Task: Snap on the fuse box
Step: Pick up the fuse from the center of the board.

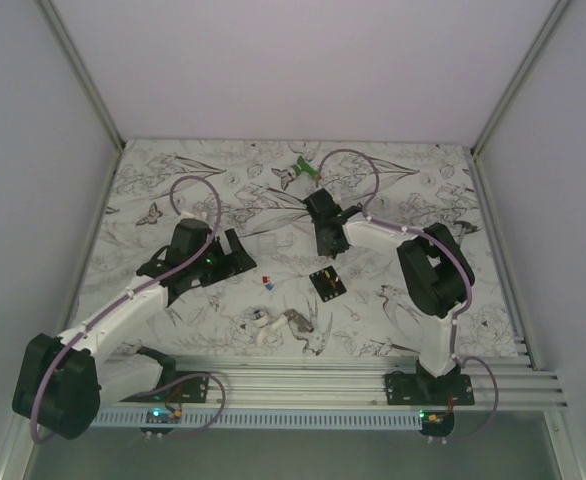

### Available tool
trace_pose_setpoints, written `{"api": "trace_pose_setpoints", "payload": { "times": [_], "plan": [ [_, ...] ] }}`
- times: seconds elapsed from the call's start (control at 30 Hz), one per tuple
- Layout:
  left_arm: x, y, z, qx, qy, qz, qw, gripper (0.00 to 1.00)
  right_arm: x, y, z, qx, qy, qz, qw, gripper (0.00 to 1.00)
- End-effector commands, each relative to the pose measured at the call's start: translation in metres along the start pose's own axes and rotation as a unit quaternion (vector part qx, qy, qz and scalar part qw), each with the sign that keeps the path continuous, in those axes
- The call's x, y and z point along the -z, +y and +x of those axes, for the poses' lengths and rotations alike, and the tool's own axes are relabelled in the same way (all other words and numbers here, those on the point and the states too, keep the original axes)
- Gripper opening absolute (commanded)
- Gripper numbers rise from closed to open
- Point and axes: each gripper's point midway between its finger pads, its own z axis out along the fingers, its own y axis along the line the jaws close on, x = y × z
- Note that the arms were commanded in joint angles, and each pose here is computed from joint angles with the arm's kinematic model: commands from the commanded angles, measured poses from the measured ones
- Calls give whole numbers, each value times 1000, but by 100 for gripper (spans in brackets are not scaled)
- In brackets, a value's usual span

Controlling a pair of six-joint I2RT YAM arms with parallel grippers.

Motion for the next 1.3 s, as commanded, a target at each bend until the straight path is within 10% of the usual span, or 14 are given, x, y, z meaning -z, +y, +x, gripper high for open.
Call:
{"api": "trace_pose_setpoints", "payload": {
  "times": [0.0,0.53,1.27],
  "plan": [
    [2,-21,-8,-14,-9,26,1000,91,20,-1,-9,-18,-16,-19,1000,23],
    [-9,-93,-23,-64,-64,107,990,87,105,32,-55,-116,-128,-172,970,22],
    [-44,-174,-15,-144,-98,193,966,34,163,60,-67,-191,-178,-294,919,22]
  ]
}}
